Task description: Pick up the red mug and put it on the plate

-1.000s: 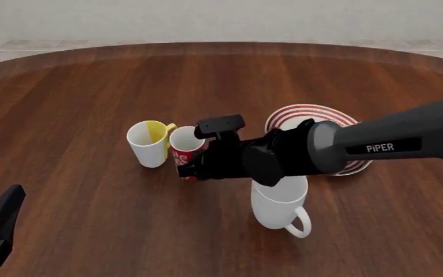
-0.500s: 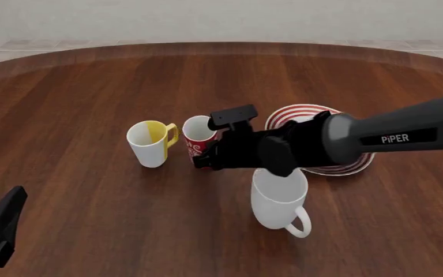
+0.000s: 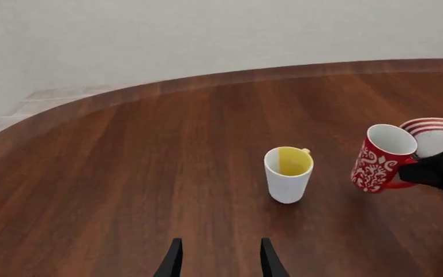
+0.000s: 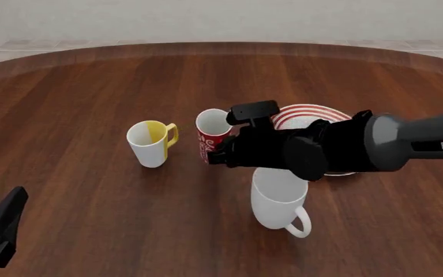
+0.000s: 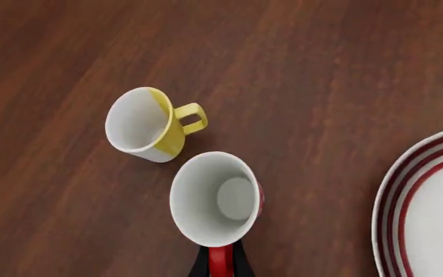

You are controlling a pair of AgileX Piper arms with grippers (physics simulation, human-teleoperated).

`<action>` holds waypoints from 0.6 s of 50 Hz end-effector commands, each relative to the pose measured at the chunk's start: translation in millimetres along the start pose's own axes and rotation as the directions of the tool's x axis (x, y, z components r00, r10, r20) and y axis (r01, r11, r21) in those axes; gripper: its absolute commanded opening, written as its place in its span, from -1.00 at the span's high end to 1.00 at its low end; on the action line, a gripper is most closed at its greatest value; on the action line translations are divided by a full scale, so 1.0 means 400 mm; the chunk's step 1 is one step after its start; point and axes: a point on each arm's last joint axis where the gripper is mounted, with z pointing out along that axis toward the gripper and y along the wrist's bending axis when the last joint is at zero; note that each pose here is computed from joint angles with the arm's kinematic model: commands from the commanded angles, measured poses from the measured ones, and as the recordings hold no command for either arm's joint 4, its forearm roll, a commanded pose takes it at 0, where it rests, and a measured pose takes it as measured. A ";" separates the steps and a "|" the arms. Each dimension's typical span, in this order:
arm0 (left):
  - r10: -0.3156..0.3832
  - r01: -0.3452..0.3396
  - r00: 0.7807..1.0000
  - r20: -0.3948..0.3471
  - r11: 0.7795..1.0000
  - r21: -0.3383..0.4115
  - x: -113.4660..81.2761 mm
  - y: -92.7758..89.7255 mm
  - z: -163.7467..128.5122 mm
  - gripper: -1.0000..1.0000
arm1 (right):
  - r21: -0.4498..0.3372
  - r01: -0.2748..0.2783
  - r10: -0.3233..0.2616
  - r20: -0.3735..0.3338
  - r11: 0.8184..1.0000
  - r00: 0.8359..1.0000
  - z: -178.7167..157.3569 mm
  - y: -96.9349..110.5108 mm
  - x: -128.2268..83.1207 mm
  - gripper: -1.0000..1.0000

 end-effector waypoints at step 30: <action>-0.001 0.001 1.000 -0.007 1.000 0.006 0.034 -0.003 0.009 -1.00 | 0.061 0.011 -0.005 -0.099 0.998 0.995 0.029 -0.022 -0.098 1.00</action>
